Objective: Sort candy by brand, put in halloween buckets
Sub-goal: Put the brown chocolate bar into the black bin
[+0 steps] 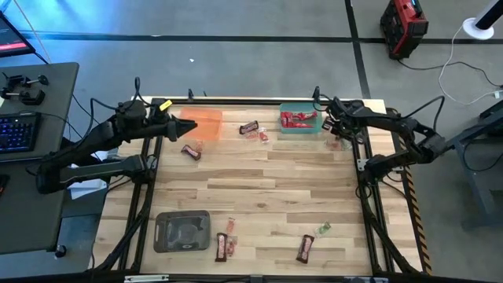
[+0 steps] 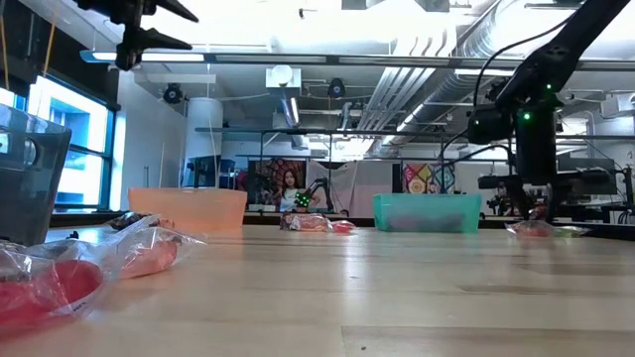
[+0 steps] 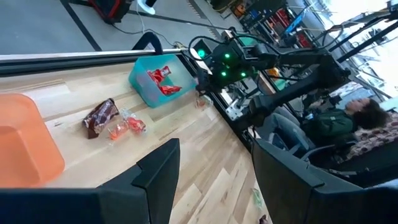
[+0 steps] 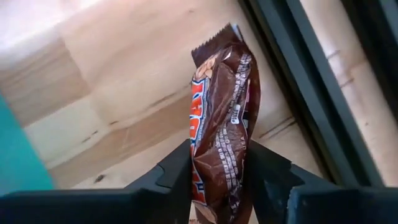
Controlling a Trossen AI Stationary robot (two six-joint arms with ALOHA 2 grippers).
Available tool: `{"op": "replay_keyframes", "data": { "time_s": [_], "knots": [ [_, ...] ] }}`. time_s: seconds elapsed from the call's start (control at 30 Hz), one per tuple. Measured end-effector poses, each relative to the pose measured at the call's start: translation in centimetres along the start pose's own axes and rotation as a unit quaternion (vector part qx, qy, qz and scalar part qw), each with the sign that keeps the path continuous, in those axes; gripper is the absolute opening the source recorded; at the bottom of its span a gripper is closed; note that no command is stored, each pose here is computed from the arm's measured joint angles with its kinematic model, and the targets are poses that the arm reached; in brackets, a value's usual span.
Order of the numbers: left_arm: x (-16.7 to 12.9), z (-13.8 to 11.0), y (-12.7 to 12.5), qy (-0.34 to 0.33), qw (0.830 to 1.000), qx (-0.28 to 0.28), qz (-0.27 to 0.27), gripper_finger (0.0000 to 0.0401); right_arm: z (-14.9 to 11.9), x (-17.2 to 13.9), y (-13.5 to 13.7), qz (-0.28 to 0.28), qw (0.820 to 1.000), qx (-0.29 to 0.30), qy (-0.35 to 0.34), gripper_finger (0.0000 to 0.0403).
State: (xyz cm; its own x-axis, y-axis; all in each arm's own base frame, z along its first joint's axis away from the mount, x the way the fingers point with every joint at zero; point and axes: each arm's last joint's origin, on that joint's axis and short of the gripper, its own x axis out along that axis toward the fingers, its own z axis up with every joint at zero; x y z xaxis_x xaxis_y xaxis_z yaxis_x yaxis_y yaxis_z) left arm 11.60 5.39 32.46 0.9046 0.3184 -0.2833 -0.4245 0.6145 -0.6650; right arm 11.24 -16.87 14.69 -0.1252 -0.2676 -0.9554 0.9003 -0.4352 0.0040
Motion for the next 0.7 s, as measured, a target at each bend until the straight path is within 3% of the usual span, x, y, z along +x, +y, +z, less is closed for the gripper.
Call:
{"op": "replay_keyframes", "data": {
  "time_s": [0.37, 0.57, 0.7],
  "knots": [
    [0.0, 0.1, 0.1, -0.014, 1.0, 0.0, 0.016, 0.0188, 0.6, -1.6, 1.2, 0.003, 0.997, -0.07, -0.029, 0.0116],
    [0.1, 0.1, 0.1, -0.014, 1.0, 0.0, 0.017, 0.0188, 0.0, -3.6, 1.8, -0.023, 0.989, -0.133, -0.057, 0.0081],
    [0.4, 0.1, 0.2, -0.009, 1.0, -0.001, 0.021, 0.0188, -0.3, -5.8, 1.9, -0.008, 0.985, -0.148, -0.092, 0.0057]
  ]
}}
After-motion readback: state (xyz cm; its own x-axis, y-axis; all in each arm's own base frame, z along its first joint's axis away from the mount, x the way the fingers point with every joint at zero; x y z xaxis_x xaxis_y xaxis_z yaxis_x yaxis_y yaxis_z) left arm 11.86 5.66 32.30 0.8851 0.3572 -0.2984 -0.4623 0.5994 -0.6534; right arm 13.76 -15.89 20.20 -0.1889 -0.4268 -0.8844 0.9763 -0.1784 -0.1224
